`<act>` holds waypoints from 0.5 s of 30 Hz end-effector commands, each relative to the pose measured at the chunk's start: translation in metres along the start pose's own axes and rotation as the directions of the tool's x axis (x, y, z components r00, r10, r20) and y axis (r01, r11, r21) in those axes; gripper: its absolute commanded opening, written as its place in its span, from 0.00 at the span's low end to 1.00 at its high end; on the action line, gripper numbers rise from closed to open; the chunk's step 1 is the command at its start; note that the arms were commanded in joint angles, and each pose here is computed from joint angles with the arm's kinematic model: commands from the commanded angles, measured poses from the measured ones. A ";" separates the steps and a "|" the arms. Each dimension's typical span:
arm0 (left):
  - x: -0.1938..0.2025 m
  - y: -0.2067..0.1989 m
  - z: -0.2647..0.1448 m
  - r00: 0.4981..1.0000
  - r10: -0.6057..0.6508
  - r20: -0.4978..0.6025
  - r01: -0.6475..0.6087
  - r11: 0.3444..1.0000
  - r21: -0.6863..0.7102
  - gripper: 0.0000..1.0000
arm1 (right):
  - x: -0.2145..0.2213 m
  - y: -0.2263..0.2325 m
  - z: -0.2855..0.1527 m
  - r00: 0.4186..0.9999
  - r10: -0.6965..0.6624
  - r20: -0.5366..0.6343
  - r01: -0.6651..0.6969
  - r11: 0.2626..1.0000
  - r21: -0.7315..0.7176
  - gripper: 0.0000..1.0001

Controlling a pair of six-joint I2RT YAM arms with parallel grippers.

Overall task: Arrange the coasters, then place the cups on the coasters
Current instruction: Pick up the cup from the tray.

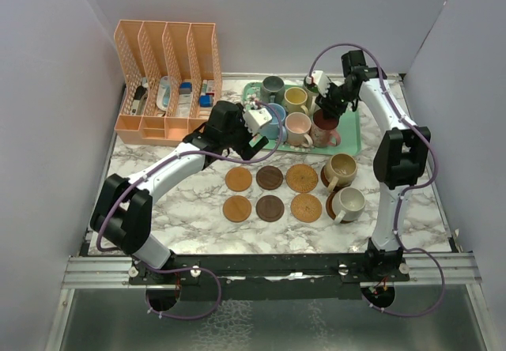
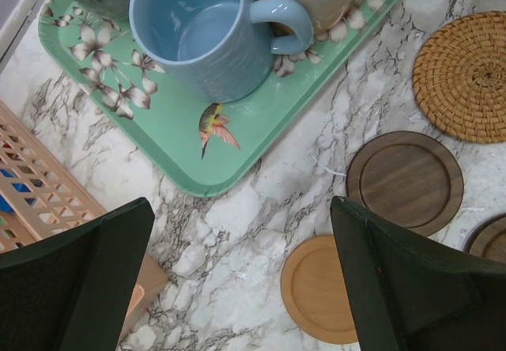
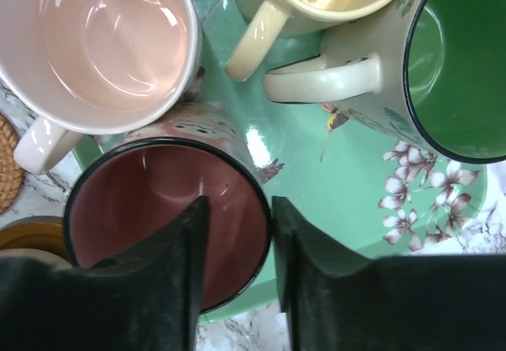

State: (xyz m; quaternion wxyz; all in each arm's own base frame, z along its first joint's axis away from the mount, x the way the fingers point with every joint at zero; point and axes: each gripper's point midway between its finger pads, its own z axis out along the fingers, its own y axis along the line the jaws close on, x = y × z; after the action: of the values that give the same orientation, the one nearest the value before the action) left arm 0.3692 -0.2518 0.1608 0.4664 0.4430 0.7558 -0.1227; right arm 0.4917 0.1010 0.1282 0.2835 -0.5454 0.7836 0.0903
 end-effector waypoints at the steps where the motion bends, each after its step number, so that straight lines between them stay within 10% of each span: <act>1: -0.006 -0.003 0.003 1.000 0.013 0.010 -0.013 1.000 0.024 0.99 | 0.002 0.001 -0.002 0.999 0.033 -0.028 -0.033 0.999 0.003 0.32; 15: -0.004 -0.003 0.004 1.000 0.018 0.003 -0.018 0.999 0.030 0.99 | 0.038 -0.013 -0.025 0.947 0.285 -0.151 -0.246 0.941 0.234 0.11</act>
State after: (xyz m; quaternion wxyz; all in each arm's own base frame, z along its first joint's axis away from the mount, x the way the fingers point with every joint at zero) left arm 0.3680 -0.2510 0.1543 0.4569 0.4463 0.7598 -0.1218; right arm 0.4916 0.0776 0.1179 0.2590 -0.4739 0.8407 0.0385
